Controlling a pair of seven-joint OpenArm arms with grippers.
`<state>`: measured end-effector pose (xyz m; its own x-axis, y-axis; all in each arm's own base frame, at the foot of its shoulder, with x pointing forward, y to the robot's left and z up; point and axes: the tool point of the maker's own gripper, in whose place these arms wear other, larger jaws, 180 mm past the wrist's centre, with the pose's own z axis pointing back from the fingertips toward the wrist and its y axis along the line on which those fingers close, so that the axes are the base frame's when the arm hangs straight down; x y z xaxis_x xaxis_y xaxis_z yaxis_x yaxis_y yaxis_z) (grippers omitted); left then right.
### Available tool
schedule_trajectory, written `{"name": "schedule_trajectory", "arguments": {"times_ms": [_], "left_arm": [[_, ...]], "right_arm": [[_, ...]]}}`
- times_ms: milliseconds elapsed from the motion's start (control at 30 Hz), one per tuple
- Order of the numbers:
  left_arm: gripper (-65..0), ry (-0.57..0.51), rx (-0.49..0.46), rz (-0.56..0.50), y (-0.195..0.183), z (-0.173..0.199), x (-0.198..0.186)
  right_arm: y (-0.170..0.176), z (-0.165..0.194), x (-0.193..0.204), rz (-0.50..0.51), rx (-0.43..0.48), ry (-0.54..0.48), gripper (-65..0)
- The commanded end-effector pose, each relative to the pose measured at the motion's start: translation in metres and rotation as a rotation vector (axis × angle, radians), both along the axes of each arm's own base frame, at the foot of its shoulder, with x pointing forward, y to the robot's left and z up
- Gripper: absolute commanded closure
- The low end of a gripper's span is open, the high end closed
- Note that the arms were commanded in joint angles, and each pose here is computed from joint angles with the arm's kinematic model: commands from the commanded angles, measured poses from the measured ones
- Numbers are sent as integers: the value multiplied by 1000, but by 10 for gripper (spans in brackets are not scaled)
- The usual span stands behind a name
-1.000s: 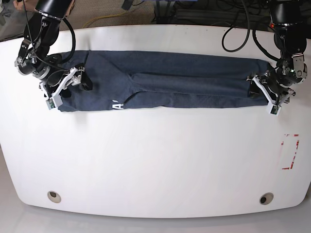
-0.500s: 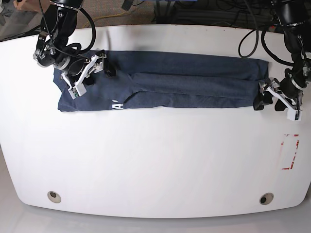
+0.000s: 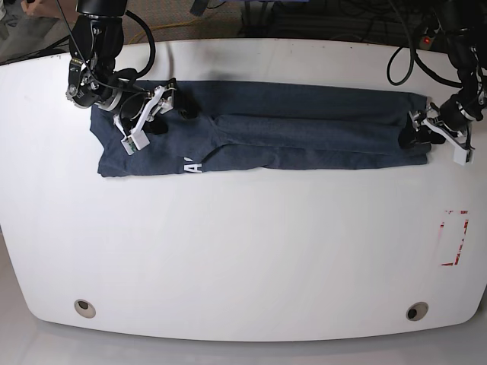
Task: Fold the T-shirt properly
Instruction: 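Hold the folded strip ends with both grippers and straighten them, then grasp the strip end with the left gripper and fold it toward the right gripper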
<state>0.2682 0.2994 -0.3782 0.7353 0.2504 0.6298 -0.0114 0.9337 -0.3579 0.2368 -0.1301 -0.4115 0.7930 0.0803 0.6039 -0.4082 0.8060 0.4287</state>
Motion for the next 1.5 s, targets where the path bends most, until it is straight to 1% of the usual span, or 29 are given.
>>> {"name": "schedule_trajectory", "arguments": {"times_ms": [0,100,333,567,600,667,700,733,767,800,833,867,933,1067,1200,1267,1367,1467], "left_arm": [[-581,-31,9,-5,4,10,1],[-581,-1,11,1,6,2,-9],[-581,49,26,16,12,-13,-20],[-576,47,31,5,9,-12,-16],[-556,40,25,2,6,-12,-12],[-460,38,19,-5,2,-12,-10],[-385,40,23,-6,2,-13,-10],[-275,42,20,-5,2,-14,-11],[-182,45,21,-6,2,-14,-11],[-146,46,20,-8,1,-15,-11],[-128,40,19,-14,-1,-13,-10],[-126,42,19,-29,-5,-13,-10],[-125,11,38,-86,-13,-5,-6],[-121,-96,88,-218,-33,24,3],[-119,-180,136,-284,-51,53,9],[-107,-222,158,-320,-62,68,11],[-71,-274,185,-422,-94,83,12],[-67,-292,229,-529,-125,86,8]], "right_arm": [[-3,-2,-3,12,-21,17,-514],[-3,-2,-2,12,-21,15,-514],[-5,-1,-1,8,-24,12,-514],[-4,-1,-1,7,-21,12,-514],[-4,-1,-1,6,-21,11,-507],[-4,-1,-1,6,-21,11,-491],[-4,-1,-1,6,-21,11,-482],[-4,-1,-1,5,-21,10,-471],[-4,-1,-1,5,-21,10,-461],[-4,-1,-1,5,-21,10,-457],[-4,-1,-1,5,-21,10,-452],[-4,-1,-1,5,-21,10,-450],[-4,-1,-1,5,-21,10,-444],[-4,-1,-1,5,-21,10,-445],[-4,-1,-1,5,-21,10,-445],[-4,-1,-1,5,-21,10,-445],[-4,-1,-1,5,-21,10,-445],[-4,-1,-1,5,-21,10,-445]]}}
